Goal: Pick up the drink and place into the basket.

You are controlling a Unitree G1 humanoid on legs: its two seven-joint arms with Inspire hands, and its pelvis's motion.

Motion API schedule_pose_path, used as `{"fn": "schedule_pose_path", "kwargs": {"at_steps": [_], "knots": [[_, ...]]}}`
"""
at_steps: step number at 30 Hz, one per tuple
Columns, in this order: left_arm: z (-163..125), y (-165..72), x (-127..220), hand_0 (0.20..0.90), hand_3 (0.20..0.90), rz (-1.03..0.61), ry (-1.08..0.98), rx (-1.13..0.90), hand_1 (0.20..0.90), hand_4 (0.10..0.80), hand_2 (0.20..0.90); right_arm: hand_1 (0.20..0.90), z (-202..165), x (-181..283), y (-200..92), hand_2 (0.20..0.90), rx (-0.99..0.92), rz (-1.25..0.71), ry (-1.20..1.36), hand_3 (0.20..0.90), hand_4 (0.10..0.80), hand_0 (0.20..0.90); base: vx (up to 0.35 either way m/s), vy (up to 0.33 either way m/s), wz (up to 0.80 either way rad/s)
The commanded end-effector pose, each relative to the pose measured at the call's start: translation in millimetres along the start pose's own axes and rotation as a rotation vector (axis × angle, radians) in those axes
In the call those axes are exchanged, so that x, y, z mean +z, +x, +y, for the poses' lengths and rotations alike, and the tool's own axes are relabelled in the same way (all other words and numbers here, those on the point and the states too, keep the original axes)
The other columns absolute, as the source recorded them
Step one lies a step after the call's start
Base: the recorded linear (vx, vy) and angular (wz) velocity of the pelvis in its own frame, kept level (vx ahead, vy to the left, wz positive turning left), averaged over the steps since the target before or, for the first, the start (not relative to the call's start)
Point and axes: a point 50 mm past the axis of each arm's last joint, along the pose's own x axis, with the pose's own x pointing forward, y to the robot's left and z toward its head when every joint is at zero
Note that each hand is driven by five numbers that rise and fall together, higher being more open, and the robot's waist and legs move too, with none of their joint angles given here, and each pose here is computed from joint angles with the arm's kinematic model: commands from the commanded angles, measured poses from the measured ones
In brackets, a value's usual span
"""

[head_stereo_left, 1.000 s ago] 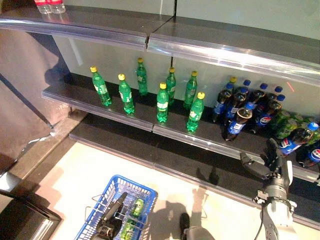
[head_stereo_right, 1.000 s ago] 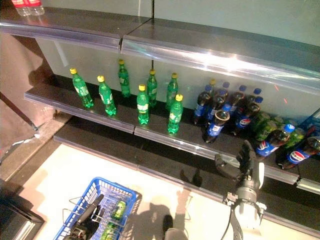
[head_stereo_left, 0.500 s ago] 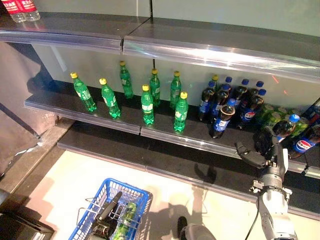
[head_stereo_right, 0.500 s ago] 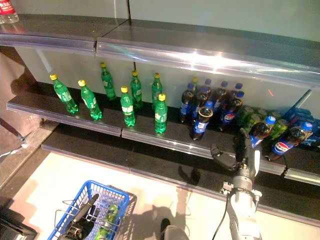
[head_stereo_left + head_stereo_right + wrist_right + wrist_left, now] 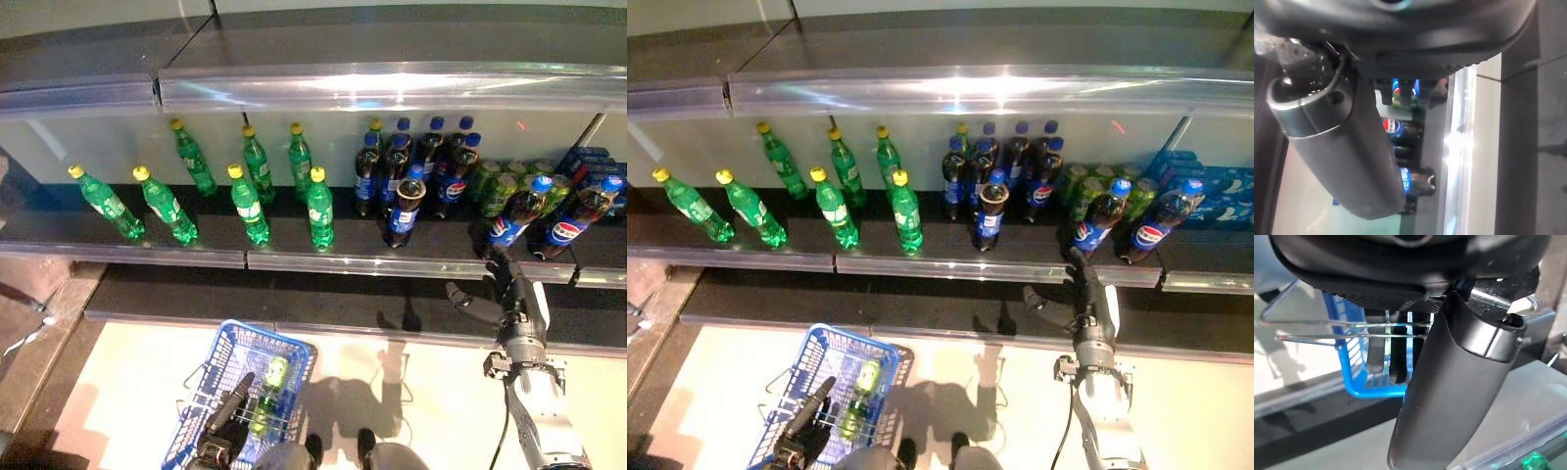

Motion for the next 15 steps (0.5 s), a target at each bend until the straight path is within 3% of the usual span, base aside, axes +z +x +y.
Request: {"fn": "schedule_pose_path", "kwargs": {"at_steps": [1,7,15], "knots": [[-18.9,-2.0,57.4,0.300,0.200,-0.219,0.045,-0.190,0.300,0.100,0.300,0.900,-7.7,41.1,14.1,0.900,0.000,-0.242,0.011,0.900,0.800,0.900,0.109,0.236,-0.12],[-29.8,0.3,73.7,0.300,0.200,-0.236,0.096,-0.194,0.300,0.100,0.300,0.900,-2.2,35.1,12.5,0.900,-0.023,-0.222,0.027,0.900,0.800,0.900,0.072,0.148,-0.13],[-49.3,3.9,79.7,0.300,0.200,-0.270,0.075,-0.251,0.300,0.100,0.300,0.900,-0.4,49.2,25.4,0.900,-0.046,-0.283,0.062,0.900,0.800,0.900,0.058,-0.115,-0.03]]}}
